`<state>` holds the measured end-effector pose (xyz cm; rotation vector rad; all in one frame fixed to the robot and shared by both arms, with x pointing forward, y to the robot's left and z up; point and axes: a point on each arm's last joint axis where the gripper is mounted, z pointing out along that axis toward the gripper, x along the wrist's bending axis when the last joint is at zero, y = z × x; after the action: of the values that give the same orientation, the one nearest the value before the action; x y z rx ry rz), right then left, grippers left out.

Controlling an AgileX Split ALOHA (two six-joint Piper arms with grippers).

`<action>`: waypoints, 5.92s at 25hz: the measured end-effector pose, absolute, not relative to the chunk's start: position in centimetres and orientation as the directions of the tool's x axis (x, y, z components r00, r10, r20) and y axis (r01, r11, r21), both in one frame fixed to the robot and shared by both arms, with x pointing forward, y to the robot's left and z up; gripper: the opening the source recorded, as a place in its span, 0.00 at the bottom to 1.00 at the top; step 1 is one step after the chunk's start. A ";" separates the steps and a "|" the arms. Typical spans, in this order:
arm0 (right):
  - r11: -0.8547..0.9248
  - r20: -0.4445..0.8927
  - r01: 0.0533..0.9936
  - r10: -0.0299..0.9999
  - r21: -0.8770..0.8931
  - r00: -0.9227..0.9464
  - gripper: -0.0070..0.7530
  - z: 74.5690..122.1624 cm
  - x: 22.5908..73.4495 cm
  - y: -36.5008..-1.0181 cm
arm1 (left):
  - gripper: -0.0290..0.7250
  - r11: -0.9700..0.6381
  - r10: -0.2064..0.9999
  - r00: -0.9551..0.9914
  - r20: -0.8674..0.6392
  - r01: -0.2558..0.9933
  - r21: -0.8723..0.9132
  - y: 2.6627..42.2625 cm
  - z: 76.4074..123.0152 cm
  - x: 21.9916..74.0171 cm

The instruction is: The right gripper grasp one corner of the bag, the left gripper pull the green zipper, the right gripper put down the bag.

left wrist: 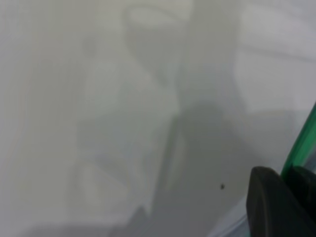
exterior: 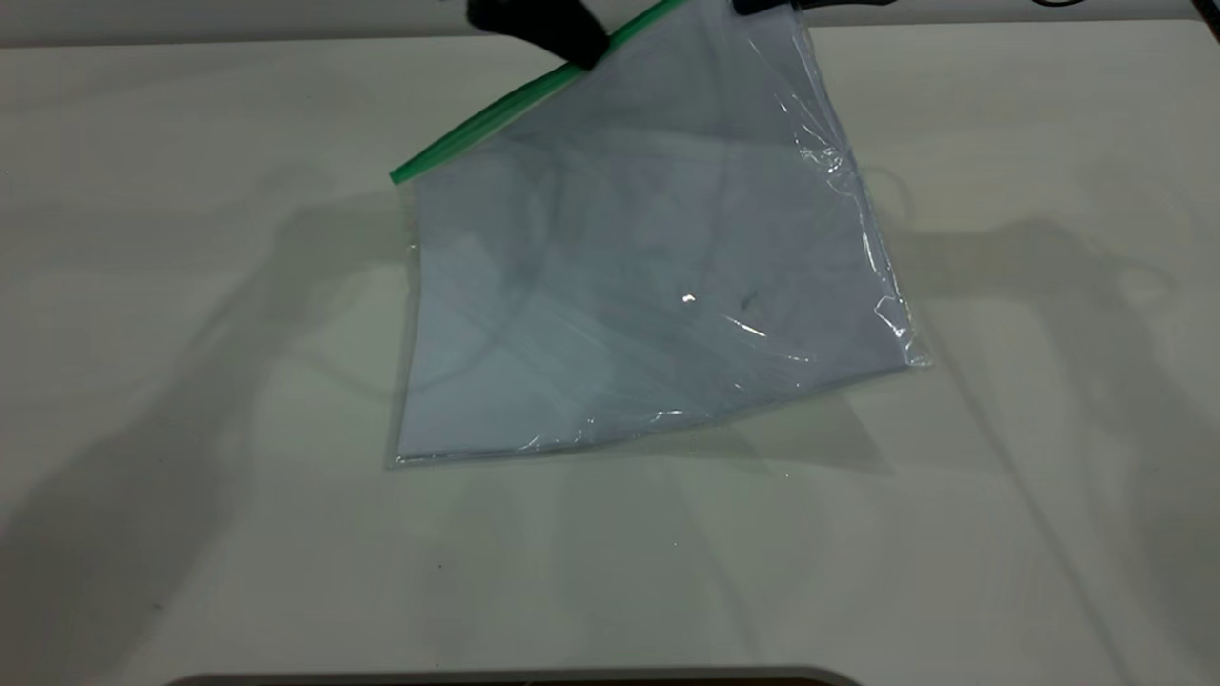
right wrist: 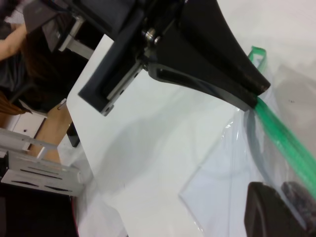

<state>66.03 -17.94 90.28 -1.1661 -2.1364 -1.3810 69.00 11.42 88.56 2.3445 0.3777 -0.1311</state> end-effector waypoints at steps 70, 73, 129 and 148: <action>0.174 0.532 0.796 0.658 0.580 -0.532 0.24 82.7 67.6 -18.8 | 0.64 -0.599 0.511 0.840 -0.181 0.499 0.626 18.8 92.5 71.4; 0.231 0.488 0.782 0.670 0.579 -0.559 0.47 82.4 67.5 -19.0 | 0.64 -0.582 0.518 0.837 -0.176 0.496 0.645 18.8 95.2 70.9; 0.165 0.030 0.884 0.980 0.437 -0.198 0.53 102.2 31.6 -28.4 | 0.64 -0.250 0.962 0.267 -0.060 0.946 0.205 28.2 102.0 32.7; 0.141 0.030 0.784 0.980 0.605 -0.199 0.53 103.5 28.9 -28.6 | 0.64 -0.212 0.969 0.246 0.041 0.728 0.652 29.5 103.4 25.0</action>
<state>28.95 -28.58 103.52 -2.1676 -2.6251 -0.9202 24.96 29.54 103.44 2.0121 1.5414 0.6189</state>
